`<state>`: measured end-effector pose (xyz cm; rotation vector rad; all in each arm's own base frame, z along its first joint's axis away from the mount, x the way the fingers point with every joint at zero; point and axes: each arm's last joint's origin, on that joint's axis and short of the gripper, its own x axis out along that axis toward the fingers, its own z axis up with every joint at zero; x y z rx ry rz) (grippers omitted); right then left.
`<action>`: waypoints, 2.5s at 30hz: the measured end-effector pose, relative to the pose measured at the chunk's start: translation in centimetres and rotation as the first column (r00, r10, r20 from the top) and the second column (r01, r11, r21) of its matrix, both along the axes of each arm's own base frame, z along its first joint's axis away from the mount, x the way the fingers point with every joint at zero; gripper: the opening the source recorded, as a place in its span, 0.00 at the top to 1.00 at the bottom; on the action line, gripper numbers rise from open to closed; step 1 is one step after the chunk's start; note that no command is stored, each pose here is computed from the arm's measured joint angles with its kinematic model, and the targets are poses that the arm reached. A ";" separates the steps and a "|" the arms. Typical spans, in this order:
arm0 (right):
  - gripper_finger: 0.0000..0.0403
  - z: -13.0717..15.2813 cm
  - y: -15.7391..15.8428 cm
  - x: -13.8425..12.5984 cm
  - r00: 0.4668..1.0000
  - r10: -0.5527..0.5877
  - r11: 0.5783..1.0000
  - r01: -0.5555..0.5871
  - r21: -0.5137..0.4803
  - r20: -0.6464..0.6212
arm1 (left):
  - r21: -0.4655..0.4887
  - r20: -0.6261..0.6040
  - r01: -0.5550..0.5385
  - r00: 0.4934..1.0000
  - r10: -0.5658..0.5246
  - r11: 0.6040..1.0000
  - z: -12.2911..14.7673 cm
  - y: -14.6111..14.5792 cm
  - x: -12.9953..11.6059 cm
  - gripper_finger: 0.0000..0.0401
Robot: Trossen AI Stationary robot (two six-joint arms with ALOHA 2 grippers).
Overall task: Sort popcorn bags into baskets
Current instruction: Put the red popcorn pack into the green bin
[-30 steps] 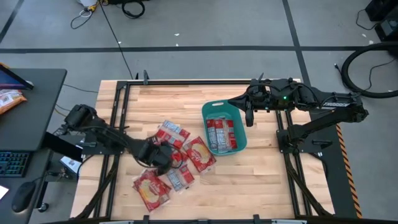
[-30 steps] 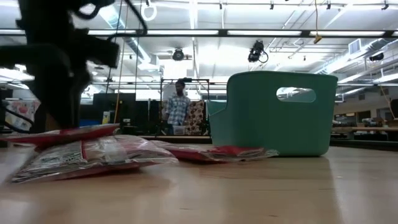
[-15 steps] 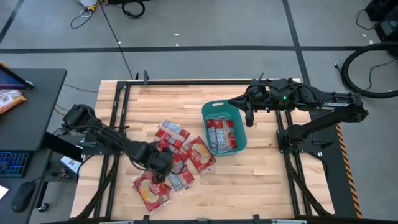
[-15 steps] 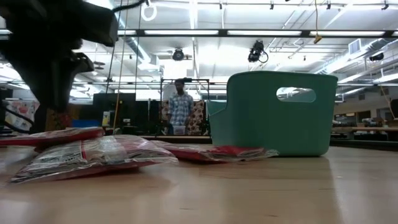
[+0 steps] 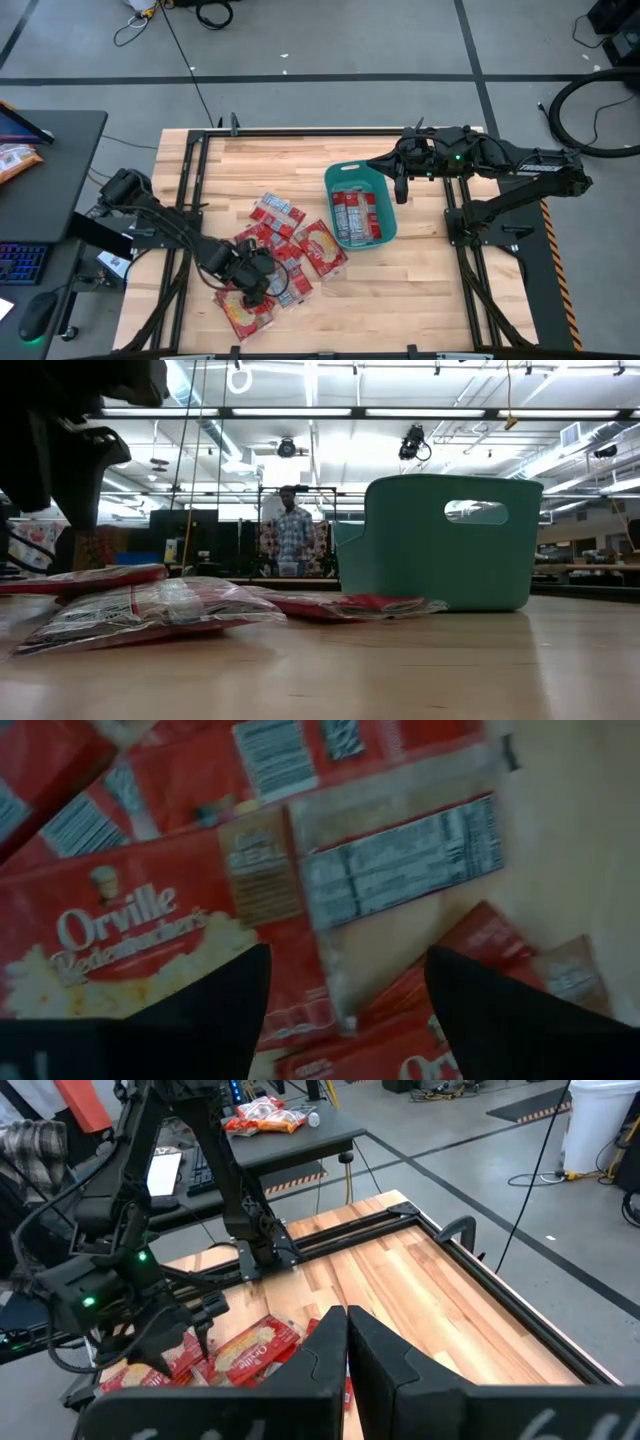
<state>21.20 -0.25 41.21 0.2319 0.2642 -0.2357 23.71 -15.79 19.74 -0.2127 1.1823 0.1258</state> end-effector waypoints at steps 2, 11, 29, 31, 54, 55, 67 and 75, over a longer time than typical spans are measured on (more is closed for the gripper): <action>0.96 0.0 0.0 0.0 1.000 0.000 1.000 0.000 0.000 0.000 | 0.011 0.025 -0.011 1.000 0.011 1.000 0.0 -0.4 -0.1 0.32; 0.96 0.0 0.0 0.0 1.000 0.000 1.000 0.000 0.001 0.001 | 0.090 0.017 -0.020 1.000 0.019 0.996 -0.5 -2.3 1.4 0.32; 0.96 0.0 0.0 0.0 1.000 0.011 1.000 -0.011 0.005 0.000 | 0.340 -0.167 -0.014 0.983 0.076 0.940 -5.1 -3.9 1.9 0.32; 0.96 0.0 0.0 0.0 1.000 0.011 1.000 -0.011 0.005 0.000 | 0.363 -0.191 -0.021 0.977 0.097 0.931 -5.4 -3.8 1.7 0.32; 0.96 0.0 0.1 0.0 1.000 0.024 0.999 -0.024 0.024 0.004 | 0.391 -0.267 -0.043 0.951 0.158 0.919 -5.9 -3.4 1.1 0.98; 0.96 0.0 0.1 0.0 1.000 0.024 0.999 -0.024 0.024 0.005 | 0.381 -0.262 -0.046 0.952 0.156 0.923 -5.6 -3.4 1.1 0.98; 0.96 0.4 0.1 0.1 0.999 0.027 1.000 -0.028 0.009 0.041 | 0.290 -0.116 -0.102 0.983 0.141 0.952 0.5 -2.0 0.2 0.99; 0.96 0.4 0.1 0.1 0.999 0.023 1.000 -0.024 0.004 0.045 | 0.249 -0.070 -0.146 0.983 0.168 0.958 2.5 -0.3 0.3 0.99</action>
